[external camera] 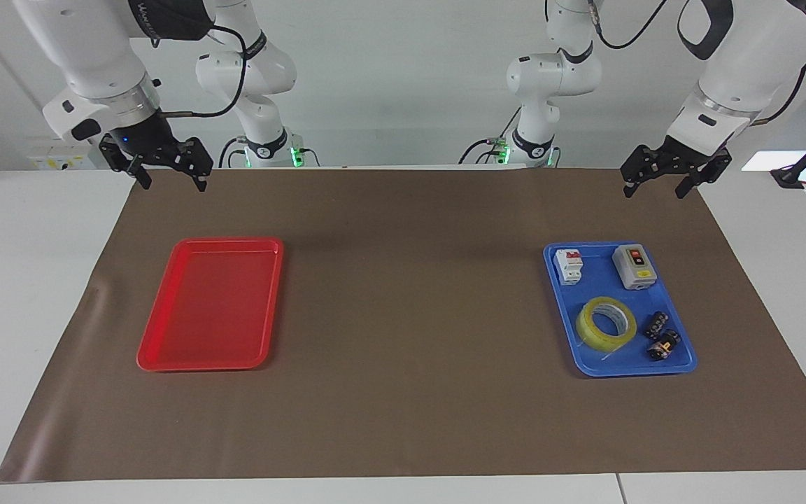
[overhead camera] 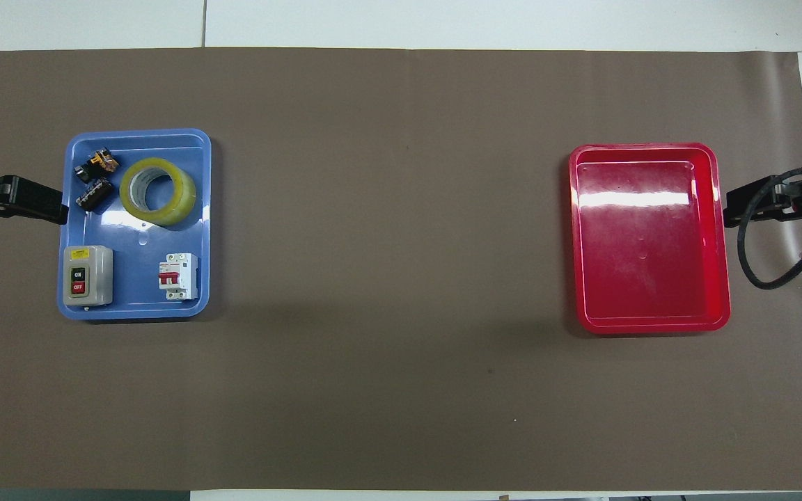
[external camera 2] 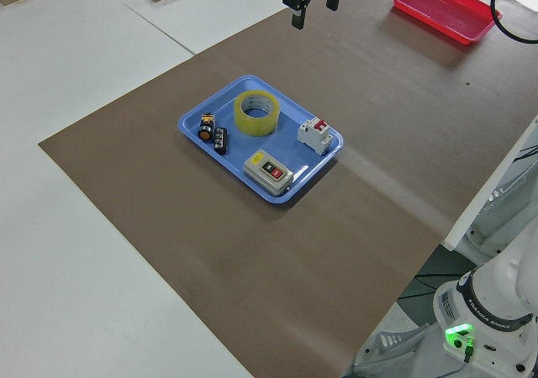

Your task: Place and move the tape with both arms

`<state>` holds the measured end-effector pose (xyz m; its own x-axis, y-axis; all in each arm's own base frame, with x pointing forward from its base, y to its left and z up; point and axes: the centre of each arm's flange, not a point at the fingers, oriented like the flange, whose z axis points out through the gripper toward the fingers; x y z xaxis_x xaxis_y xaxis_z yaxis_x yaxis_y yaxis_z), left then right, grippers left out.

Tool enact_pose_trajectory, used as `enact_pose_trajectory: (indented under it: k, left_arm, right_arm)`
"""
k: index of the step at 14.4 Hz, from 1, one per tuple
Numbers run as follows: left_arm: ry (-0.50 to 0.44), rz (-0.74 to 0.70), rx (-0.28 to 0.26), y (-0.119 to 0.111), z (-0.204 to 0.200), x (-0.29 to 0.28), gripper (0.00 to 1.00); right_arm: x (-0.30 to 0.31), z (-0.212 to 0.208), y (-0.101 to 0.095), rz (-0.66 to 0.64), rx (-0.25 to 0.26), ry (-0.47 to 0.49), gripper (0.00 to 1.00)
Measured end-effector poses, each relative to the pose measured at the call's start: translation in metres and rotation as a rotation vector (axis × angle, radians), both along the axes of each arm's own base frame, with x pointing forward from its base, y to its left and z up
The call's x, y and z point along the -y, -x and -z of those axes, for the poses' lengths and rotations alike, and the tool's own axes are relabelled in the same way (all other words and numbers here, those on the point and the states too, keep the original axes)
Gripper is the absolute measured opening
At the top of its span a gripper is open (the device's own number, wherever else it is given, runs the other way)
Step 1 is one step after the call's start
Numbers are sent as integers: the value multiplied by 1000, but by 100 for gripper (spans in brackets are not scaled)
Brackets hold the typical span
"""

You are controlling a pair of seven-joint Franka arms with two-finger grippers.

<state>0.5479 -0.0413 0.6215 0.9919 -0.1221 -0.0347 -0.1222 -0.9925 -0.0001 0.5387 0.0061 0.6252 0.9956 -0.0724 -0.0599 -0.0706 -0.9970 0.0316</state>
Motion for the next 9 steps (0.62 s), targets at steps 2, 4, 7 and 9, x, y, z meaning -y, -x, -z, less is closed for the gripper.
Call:
enact_pose_trajectory:
  k: [2, 4, 7, 9]
  left_arm:
    - [0, 0, 0, 0, 0, 0, 100]
    - [0, -1, 1, 0, 0, 0, 100]
    - [1, -1, 11, -1, -1, 0, 100]
    - [1, -1, 15, -2, -1, 0, 100]
  right_arm:
    - [0, 0, 0, 0, 0, 0, 100]
    - [0, 0, 0, 0, 0, 0, 100]
    - [0, 0, 0, 0, 0, 0, 100]
    - [0, 0, 0, 0, 0, 0, 100]
